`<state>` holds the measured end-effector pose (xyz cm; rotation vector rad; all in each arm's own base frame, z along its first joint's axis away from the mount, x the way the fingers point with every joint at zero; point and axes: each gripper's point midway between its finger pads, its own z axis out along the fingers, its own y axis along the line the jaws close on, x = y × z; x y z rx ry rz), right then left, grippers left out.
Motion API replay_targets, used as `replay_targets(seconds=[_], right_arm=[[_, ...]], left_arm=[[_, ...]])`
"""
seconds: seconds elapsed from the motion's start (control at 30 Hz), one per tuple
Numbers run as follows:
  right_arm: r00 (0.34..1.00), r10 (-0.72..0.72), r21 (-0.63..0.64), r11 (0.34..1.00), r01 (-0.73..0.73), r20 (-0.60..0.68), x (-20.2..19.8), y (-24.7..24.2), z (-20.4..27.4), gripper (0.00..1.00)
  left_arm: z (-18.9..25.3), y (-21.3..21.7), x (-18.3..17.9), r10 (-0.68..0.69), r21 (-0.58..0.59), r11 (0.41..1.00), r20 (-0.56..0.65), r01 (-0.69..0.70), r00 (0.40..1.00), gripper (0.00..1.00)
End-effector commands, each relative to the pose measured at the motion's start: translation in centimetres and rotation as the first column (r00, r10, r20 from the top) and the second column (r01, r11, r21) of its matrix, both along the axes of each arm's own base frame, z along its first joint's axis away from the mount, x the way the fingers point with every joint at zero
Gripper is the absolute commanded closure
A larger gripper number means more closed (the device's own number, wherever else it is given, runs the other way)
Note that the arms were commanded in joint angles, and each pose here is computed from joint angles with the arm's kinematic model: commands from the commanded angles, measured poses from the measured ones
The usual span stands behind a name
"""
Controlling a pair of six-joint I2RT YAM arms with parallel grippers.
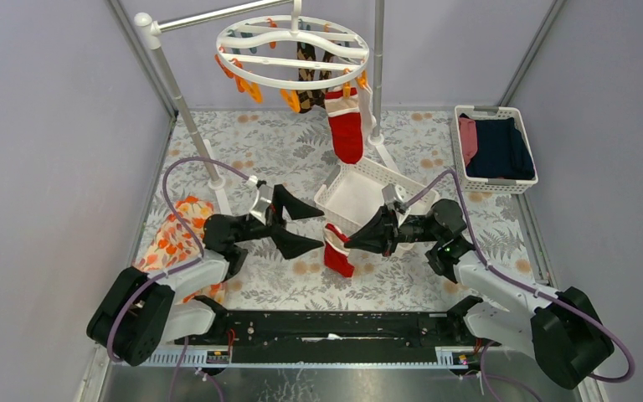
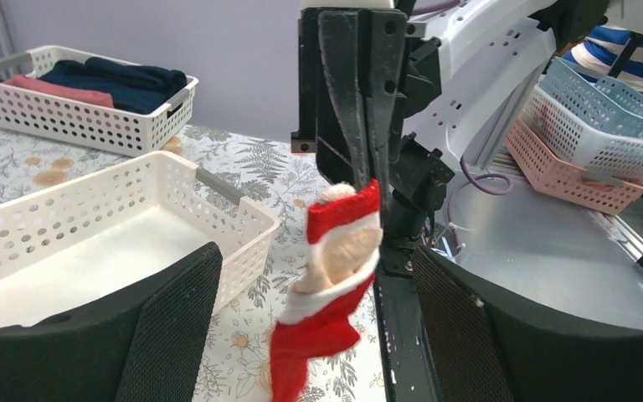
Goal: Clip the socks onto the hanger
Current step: Pick up the sock from the bin.
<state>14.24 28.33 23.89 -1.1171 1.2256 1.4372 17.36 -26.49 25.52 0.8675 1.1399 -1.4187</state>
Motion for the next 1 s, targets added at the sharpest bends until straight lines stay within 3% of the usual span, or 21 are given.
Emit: replay_targets(seconds=[0.0, 0.17, 0.23, 0.3, 0.33, 0.73, 0.87, 0.97], right_arm=[[0.998, 0.042, 0.024, 0.999, -0.043, 0.051, -0.4, 0.3, 1.7, 1.0], [0.998, 0.049, 0.016, 0.999, -0.049, 0.039, -0.3, 0.4, 1.4, 1.0], [0.998, 0.051, 0.015, 0.999, -0.051, 0.035, -0.3, 0.4, 1.4, 1.0], [0.998, 0.046, 0.012, 0.999, -0.047, 0.032, -0.2, 0.4, 1.3, 1.0], [0.998, 0.045, 0.012, 0.999, -0.045, 0.034, -0.2, 0.4, 1.3, 1.0], [0.999, 0.03, 0.007, 1.0, -0.031, 0.042, 0.0, 0.4, 1.2, 1.0], [0.999, 0.02, 0.005, 1.0, -0.02, 0.041, 0.2, 0.4, 1.2, 1.0], [0.999, 0.006, -0.006, 1.0, -0.006, 0.038, 0.4, 0.4, 1.0, 1.0]], left_arm=[[0.3, -0.5, 1.6, 0.02, 0.01, 1.0, -0.005, -0.02, 1.0, 0.12], [0.4, -1.5, 1.8, -0.013, 0.029, 0.999, -0.001, 0.013, 1.0, 0.17], [0.3, -2.2, 1.5, -0.045, 0.044, 0.998, 0.002, 0.045, 0.999, 0.25], [-0.1, -2.7, 1.6, -0.066, 0.065, 0.996, -0.019, 0.067, 0.998, 0.42], [-0.1, -2.8, 1.6, -0.076, 0.072, 0.994, -0.027, 0.078, 0.997, 0.44], [-1.3, -3.2, 0.6, -0.139, 0.14, 0.98, -0.047, 0.144, 0.989, 0.45], [-1.1, -3.4, 0.1, -0.178, 0.131, 0.974, -0.057, 0.184, 0.982, 0.73], [-0.6, -3.2, -0.1, -0.175, 0.113, 0.977, -0.048, 0.18, 0.983, 1.0]])
